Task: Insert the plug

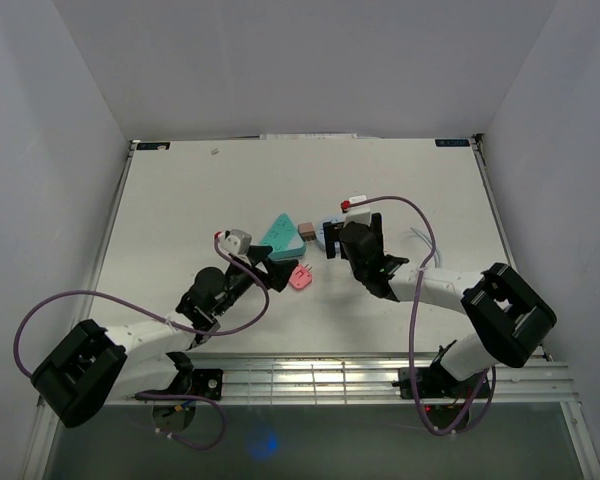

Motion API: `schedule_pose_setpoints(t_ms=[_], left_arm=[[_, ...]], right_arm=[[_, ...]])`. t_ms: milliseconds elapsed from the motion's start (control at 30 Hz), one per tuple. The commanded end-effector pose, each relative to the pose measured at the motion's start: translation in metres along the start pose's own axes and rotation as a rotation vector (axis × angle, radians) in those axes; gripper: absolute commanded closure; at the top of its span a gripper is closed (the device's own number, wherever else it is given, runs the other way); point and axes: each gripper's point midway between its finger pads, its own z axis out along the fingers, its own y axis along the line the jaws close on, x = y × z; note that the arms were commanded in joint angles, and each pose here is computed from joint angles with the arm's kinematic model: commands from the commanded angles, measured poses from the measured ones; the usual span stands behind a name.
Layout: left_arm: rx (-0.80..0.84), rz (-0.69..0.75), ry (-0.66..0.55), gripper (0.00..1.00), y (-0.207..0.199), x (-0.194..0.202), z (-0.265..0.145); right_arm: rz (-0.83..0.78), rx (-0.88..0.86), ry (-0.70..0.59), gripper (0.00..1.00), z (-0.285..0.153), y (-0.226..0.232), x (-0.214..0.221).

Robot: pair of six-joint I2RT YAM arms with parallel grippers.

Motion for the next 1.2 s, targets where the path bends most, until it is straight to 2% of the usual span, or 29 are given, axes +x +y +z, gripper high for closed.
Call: schedule_pose_setpoints(t_ms=[0,167,467,800,1167], left_arm=[[-0.071,-0.029,0.009,0.02,0.009,-0.005,0.009],[-0.152,-0.051,0.054,0.02,0.022,0.002,0.017],[-0.314,-0.135,0.179,0.02,0.055,0.024,0.026],[-0.449,-0.316,0.24,0.02,0.114,0.042,0.014],[-0.424,-0.369,0.322,0.02,0.117,0.063,0.02]], right_arm=[[0.015,-0.013,0.029,0.05,-0.011,-0.002,0.006],[0.061,-0.011,0.011,0.06,-0.02,-0.01,0.023],[0.119,0.011,0.011,0.06,-0.022,-0.014,0.023],[0.105,-0.145,0.004,0.0,-0.023,0.014,0.029],[0.112,-0.2,-0.043,0.0,-0.03,0.02,0.021]])
